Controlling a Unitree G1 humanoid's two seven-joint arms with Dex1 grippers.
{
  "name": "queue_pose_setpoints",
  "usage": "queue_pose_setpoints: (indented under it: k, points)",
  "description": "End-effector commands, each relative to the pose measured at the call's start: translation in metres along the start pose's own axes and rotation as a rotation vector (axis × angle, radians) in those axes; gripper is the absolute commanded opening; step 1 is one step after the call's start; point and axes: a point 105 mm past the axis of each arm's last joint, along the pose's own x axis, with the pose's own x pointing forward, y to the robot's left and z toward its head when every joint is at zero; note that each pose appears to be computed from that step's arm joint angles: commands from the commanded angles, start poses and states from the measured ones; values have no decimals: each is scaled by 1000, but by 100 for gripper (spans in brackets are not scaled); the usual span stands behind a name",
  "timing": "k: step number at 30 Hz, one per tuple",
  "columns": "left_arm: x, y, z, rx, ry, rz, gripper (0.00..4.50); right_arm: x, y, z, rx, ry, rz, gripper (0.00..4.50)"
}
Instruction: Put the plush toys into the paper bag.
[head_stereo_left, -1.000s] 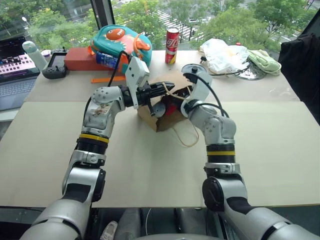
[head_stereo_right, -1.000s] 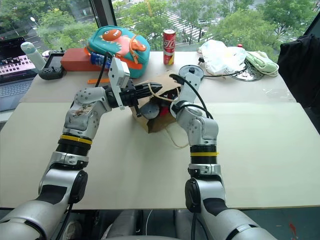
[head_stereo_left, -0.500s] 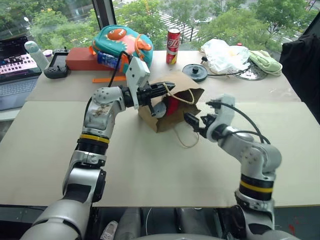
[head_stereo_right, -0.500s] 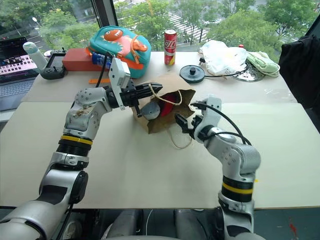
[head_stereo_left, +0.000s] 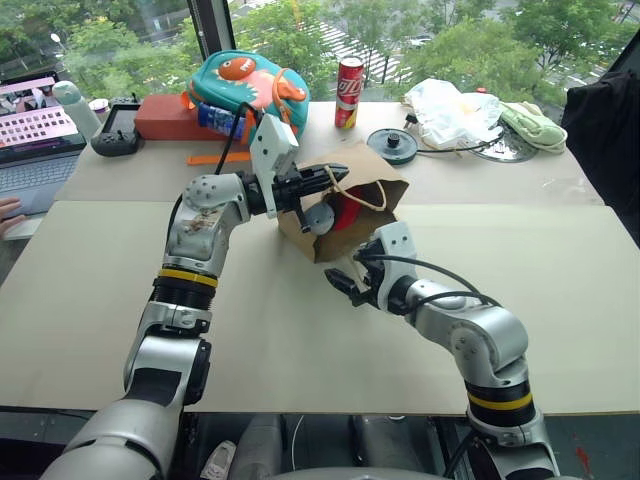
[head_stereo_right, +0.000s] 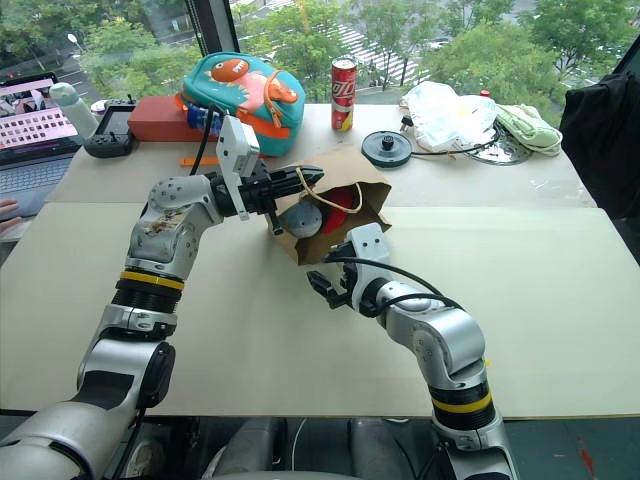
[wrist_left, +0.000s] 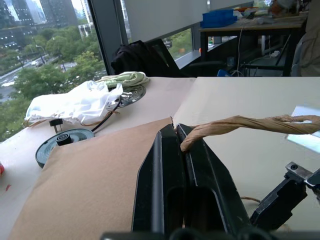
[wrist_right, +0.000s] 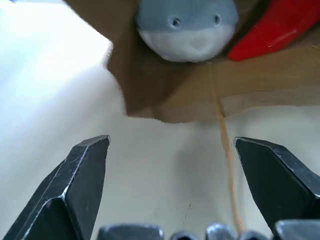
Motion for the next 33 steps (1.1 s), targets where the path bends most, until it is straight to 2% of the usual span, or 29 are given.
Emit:
queue_pose_setpoints:
  k: [1,3,6,13,16,17,21,25,30,33]
  points:
    - [-1,0,14,32,-40,0,0,1,-8,0,-46,-11,-58,444]
    - [-1,0,14,32,-40,0,0,2,-13,-8,-57,19,-75,444]
    - [-1,0,15,33,-40,-1,0,2,-18,-14,-60,40,-96,374]
    - [0,0,15,33,-40,1,0,0,-14,-10,-69,24,-83,125]
    - [0,0,14,32,-40,1,0,1,-12,-9,-69,22,-73,25]
    - [0,0,14,33,-39,1,0,0,-12,-8,-70,19,-71,7]
    - [0,1,14,32,-40,2,0,-1,-12,0,-59,-9,-70,7]
    - [1,1,14,31,-41,-1,0,-9,-16,25,-53,-113,-74,7]
    - [4,-4,16,0,-65,-38,0,-35,-25,56,-125,-225,-73,7]
    - [6,-7,25,-40,-105,-70,0,-56,-18,74,-186,-291,-17,7]
